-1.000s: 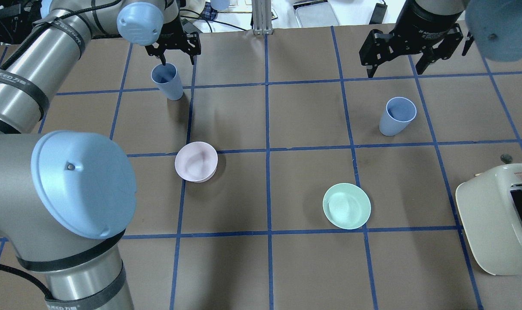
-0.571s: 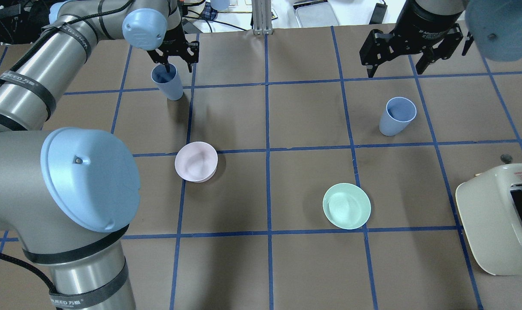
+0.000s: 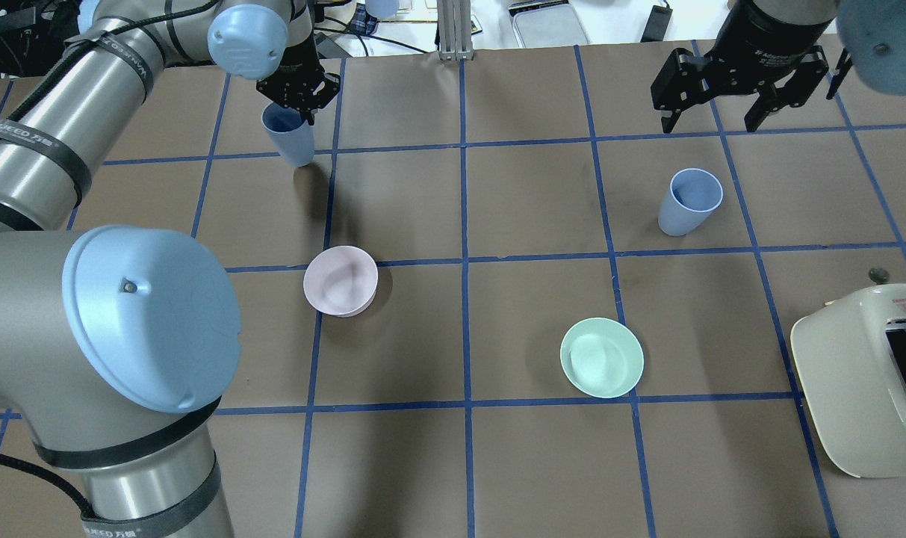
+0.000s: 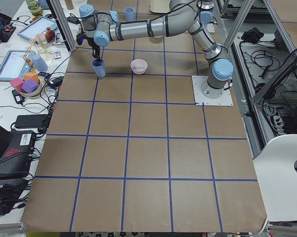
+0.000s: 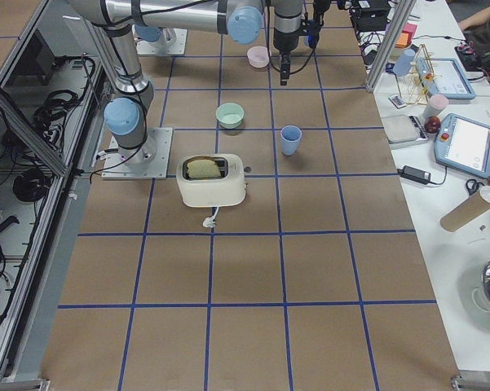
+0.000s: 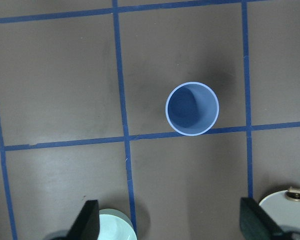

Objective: Stack blue cups with both arms

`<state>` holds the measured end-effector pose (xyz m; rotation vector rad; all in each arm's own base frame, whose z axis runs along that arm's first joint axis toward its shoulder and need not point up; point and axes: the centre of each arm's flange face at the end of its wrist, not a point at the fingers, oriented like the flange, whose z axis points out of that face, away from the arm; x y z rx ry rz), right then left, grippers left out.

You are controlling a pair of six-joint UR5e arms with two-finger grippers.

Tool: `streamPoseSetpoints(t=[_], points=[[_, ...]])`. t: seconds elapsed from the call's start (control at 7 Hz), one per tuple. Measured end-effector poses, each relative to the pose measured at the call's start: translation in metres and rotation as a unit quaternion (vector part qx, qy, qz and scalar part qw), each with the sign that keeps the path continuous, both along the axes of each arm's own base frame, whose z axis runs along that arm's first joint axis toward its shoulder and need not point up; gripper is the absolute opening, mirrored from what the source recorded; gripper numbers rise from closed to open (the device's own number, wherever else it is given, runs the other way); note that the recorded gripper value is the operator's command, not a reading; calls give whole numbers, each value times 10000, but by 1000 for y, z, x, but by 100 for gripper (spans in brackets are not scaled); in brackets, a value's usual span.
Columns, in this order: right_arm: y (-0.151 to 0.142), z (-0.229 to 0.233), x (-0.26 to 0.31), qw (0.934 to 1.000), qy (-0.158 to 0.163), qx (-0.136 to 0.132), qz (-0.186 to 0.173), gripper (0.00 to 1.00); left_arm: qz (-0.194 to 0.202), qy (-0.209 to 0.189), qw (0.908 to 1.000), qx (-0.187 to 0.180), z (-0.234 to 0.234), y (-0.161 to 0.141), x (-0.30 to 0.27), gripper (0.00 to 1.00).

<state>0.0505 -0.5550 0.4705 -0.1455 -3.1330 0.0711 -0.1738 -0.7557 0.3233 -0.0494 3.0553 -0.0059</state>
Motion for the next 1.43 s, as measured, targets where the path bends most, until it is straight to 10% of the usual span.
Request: streamPoseSetpoints(t=[0.71, 0.86, 1.0, 1.43], points=[[-56, -96, -93, 9996, -86, 138, -210, 100, 1016, 480, 9935, -194, -8, 75, -213, 0], [-56, -114, -93, 9997, -96, 136, -205, 100, 1000, 471, 9937, -166, -21, 79, -226, 66], [-53, -131, -91, 9997, -107, 108, -200, 100, 968, 430, 9943, -120, -33, 80, -230, 100], [-47, -169, -89, 9997, -126, 89, -185, 84, 884, 350, 9955, -9, -24, 88, -228, 100]])
